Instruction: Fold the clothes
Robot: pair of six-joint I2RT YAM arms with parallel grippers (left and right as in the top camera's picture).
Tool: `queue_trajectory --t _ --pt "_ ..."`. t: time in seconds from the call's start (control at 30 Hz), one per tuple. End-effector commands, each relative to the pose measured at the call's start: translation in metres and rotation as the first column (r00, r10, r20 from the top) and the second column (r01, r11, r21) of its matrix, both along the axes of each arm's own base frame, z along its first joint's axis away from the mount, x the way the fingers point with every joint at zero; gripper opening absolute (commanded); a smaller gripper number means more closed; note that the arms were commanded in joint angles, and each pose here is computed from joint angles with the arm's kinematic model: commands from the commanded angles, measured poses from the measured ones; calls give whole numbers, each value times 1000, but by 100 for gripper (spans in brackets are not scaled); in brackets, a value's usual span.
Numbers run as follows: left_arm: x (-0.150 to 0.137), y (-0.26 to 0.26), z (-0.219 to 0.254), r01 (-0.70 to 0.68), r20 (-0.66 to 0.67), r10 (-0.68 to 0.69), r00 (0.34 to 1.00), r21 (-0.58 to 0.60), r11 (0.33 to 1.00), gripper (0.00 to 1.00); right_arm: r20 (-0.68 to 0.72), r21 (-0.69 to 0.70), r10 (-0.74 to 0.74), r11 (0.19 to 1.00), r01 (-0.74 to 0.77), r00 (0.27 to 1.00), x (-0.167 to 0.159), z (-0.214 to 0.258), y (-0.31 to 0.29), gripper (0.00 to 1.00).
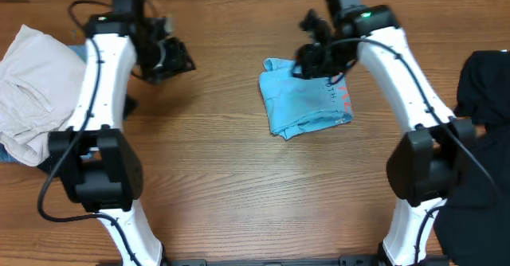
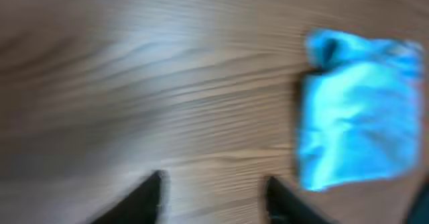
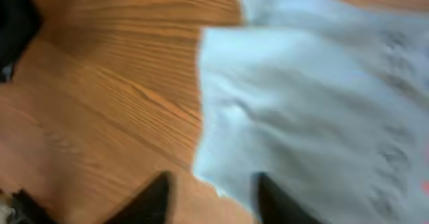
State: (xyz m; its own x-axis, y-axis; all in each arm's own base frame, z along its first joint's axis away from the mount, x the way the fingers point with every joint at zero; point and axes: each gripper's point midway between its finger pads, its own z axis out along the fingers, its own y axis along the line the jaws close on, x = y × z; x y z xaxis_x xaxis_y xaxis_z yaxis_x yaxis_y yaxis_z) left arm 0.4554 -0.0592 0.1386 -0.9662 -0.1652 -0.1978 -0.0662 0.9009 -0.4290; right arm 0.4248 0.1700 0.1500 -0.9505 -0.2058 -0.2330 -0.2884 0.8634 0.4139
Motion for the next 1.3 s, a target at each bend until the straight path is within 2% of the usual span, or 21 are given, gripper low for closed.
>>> queue_trajectory --t 0.0,0.07,0.17,0.23,0.3,0.5,0.57,0.7,0.8,0.9,0.93,1.0,1.07,1.2,1.27 --pt "2 -96 25 207 127 -193 973 -112 972 12 -41 -28 -64 998 62 997 -8 7 -33 4" --pt "-3 -137 26 286 170 -271 947 -70 956 5 -97 -47 -100 994 96 990 -14 -9 -50 4" --pt "-9 -177 17 360 201 -352 914 -3 933 4 -132 -56 -95 994 88 987 -22 -39 -54 4" --pt "-8 -191 4 382 198 -373 906 -5 924 4 -153 -62 -77 996 68 985 -29 -54 -55 4" --pt "-4 -207 -29 409 170 -397 902 -41 912 4 -167 -88 -73 994 59 983 -37 -78 -60 4" --pt "6 -214 -126 409 67 -405 912 -61 910 4 -177 -112 -131 987 112 976 -51 -142 -85 4" --pt "15 -209 -153 393 66 -391 918 -15 920 4 -187 -114 -161 983 142 969 -64 -166 -95 4" --pt "38 -208 -149 367 142 -368 919 35 930 4 -155 -107 -171 982 156 973 -77 -197 -99 4" --pt "58 -217 -83 368 221 -365 905 28 929 4 -139 -22 -153 988 152 978 -60 -169 -86 4" --pt "73 -225 -1 351 319 -337 885 15 936 9 -41 76 -135 988 138 990 -20 -100 -73 4" --pt "74 -226 6 342 323 -325 889 7 940 9 -2 80 -137 987 136 991 -9 -85 -73 4" --pt "72 -226 2 345 310 -329 892 5 939 9 98 94 -155 985 145 983 20 -59 -80 4" --pt "68 -225 -15 346 268 -335 903 7 938 8 152 95 -217 974 205 964 39 -56 -96 4" --pt "72 -221 -49 334 219 -334 917 38 942 12 133 52 -286 958 282 949 52 -90 -126 4" --pt "72 -219 -76 331 179 -334 925 48 942 16 106 47 -288 958 284 952 56 -125 -127 4"
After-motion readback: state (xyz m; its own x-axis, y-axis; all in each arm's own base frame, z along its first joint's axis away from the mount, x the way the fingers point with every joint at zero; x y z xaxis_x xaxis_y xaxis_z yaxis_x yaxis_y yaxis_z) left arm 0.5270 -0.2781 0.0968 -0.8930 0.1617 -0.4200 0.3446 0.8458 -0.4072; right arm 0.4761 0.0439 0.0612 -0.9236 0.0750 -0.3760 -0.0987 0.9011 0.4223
